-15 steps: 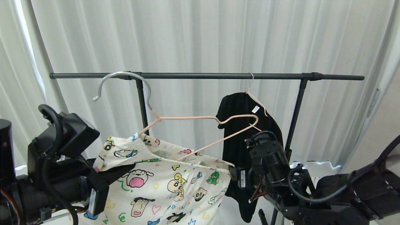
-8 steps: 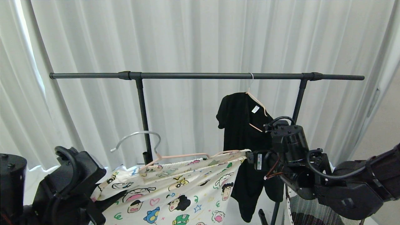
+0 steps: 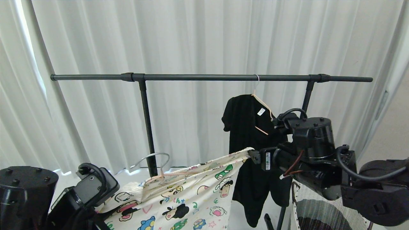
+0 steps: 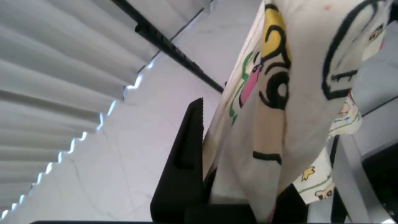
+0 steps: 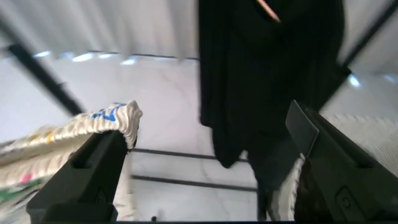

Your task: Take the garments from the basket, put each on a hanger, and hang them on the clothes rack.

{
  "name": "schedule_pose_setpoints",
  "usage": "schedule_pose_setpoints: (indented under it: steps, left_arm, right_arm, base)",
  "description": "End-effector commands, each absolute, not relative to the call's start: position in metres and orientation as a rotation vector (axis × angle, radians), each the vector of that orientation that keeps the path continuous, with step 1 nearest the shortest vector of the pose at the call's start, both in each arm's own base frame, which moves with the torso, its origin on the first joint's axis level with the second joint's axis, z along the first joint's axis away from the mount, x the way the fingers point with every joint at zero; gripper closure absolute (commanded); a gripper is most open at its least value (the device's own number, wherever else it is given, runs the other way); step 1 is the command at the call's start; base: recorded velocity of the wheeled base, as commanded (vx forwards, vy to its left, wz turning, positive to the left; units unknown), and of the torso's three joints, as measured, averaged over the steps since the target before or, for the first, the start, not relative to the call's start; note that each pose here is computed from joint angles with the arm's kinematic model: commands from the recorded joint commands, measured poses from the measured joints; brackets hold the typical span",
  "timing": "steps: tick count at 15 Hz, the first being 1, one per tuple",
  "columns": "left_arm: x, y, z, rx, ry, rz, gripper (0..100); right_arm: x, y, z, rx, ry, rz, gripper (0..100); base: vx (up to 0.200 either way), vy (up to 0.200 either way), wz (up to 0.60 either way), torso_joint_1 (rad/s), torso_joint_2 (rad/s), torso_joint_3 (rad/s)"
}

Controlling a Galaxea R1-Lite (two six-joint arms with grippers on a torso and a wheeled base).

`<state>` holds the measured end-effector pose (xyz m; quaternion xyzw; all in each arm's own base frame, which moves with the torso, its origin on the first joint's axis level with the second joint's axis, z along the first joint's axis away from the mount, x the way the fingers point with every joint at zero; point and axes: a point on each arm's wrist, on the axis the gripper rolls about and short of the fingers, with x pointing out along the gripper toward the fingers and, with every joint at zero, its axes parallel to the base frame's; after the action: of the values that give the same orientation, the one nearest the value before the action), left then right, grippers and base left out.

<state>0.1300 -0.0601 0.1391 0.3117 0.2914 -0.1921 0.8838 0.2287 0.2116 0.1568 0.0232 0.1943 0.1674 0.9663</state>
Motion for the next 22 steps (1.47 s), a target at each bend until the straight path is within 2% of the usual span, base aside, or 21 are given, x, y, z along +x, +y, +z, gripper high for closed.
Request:
schedule_pose_setpoints:
  steps: [1,5,7,9,12,15,19,22]
  left_arm:
    - [0.141,-0.066,0.14,0.643,0.622,-0.41,100]
    - [0.14,-0.069,0.145,0.571,0.603,-0.45,100]
    - [0.141,-0.069,0.144,0.572,0.606,-0.45,100]
    - [0.142,-0.07,0.143,0.575,0.615,-0.45,100]
    - [0.14,-0.071,0.144,0.576,0.606,-0.459,100]
    - [0.129,-0.084,0.146,0.577,0.567,-0.566,100]
    - [0.11,-0.095,0.146,0.6,0.514,-0.713,100]
    - [0.1,-0.097,0.145,0.609,0.492,-0.775,100]
  right_arm:
    - [0.216,0.204,0.179,0.032,0.338,0.42,0]
    - [0.21,0.2,0.18,-0.06,0.325,0.492,0]
    - [0.2,0.193,0.188,-0.089,0.306,0.633,0]
    - [0.18,0.177,0.195,-0.168,0.351,0.777,0]
    - [0.167,0.168,0.203,-0.159,0.376,0.877,0]
    - [0.167,0.172,0.2,-0.18,0.378,0.928,0]
    - [0.151,0.187,0.187,-0.366,0.346,1.086,0]
    - [0.129,0.207,0.179,-0.448,0.371,1.236,0]
  base:
    - [0.0,0.0,0.0,0.0,0.0,0.0]
    - [0.0,0.0,0.0,0.0,0.0,0.0]
    - [0.0,0.0,0.0,0.0,0.0,0.0]
    - [0.0,0.0,0.0,0.0,0.0,0.0]
    - [0.0,0.0,0.0,0.0,0.0,0.0]
    - [0.0,0.0,0.0,0.0,0.0,0.0]
    - [0.0,0.0,0.0,0.0,0.0,0.0]
    - [0.0,0.0,0.0,0.0,0.0,0.0]
